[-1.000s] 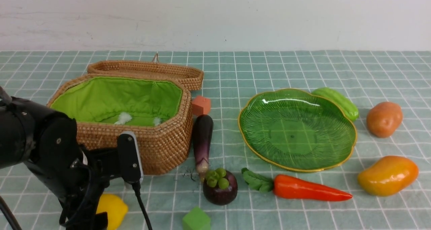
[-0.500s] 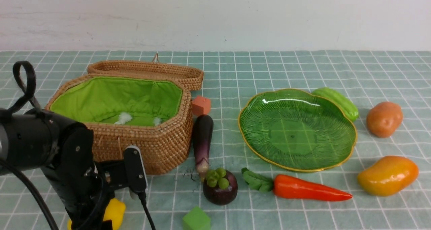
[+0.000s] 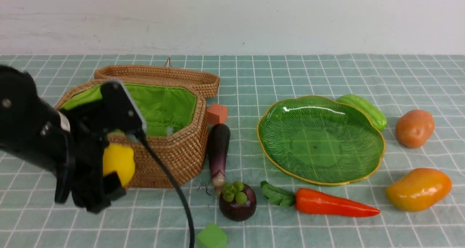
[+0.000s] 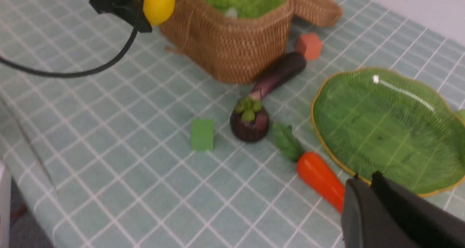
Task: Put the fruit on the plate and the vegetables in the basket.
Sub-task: Grab a lemon with your left arm and place it on the plate on the right
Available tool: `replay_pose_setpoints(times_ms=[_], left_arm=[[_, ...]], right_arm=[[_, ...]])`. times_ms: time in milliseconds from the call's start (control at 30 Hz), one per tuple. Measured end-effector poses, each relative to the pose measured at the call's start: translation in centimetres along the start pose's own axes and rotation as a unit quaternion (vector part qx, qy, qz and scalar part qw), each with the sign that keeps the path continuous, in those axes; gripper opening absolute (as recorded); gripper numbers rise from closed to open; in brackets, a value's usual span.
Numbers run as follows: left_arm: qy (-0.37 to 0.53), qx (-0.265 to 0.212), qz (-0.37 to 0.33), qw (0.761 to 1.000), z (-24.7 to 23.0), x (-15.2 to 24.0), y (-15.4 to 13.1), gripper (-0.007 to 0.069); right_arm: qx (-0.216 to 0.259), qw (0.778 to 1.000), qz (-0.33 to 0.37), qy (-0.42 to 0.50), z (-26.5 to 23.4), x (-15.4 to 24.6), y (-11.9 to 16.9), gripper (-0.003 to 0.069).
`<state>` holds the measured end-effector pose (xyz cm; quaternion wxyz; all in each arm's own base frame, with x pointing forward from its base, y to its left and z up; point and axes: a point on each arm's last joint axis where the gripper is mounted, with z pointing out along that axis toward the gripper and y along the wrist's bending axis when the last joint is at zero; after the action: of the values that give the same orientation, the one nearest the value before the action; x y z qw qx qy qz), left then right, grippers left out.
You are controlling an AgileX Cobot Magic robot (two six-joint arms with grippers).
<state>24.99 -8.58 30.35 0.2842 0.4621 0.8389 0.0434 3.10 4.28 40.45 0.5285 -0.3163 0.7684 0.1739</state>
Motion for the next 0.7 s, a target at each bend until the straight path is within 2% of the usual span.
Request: replay_pose_setpoints(times_ms=[100, 167, 267, 333, 467, 500, 600, 633, 700], left_arm=[[-0.073, -0.008, 0.008, 0.997, -2.7, -3.4, 0.0, 0.0571], [-0.131, 0.012, 0.023, 0.991, -3.6, -6.8, -1.3, 0.0571], [-0.165, 0.038, 0.034, 0.985, -3.1, -9.8, -2.8, 0.0571], [-0.175, 0.073, 0.024, 0.981, -0.3, -13.6, -4.7, 0.0571], [-0.164, 0.101, 0.0, 0.981, 3.9, -16.7, -5.8, 0.0571], [-0.157, 0.115, -0.015, 0.981, 6.3, -17.9, -6.1, 0.0571], [-0.149, 0.134, -0.037, 0.979, 10.4, -19.9, -6.4, 0.0571], [-0.153, 0.132, -0.037, 0.979, 10.2, -20.1, -6.3, 0.0571], [-0.145, 0.141, -0.046, 0.978, 13.8, -21.5, -6.6, 0.0571]], right_arm=[[0.018, 0.999, 0.029, -0.042, 0.0, -0.8, -0.3, 0.0049], [0.027, 0.996, 0.052, -0.066, -0.1, -1.2, -0.6, 0.005], [0.029, 0.994, 0.072, -0.075, -0.1, -1.3, -0.6, 0.005], [0.031, 0.993, 0.091, -0.073, -0.1, -1.3, -0.7, 0.0052], [0.037, 0.992, 0.106, -0.049, -0.1, -0.8, -0.8, 0.0055], [0.048, 0.992, 0.113, -0.032, -0.1, -0.5, -0.9, 0.0055], [0.084, 0.989, 0.123, -0.003, -0.3, 0.1, -1.5, 0.0056], [0.083, 0.989, 0.126, -0.003, -0.3, 0.2, -1.4, 0.0056], [0.115, 0.983, 0.139, 0.022, -0.4, 0.7, -1.9, 0.0058]])
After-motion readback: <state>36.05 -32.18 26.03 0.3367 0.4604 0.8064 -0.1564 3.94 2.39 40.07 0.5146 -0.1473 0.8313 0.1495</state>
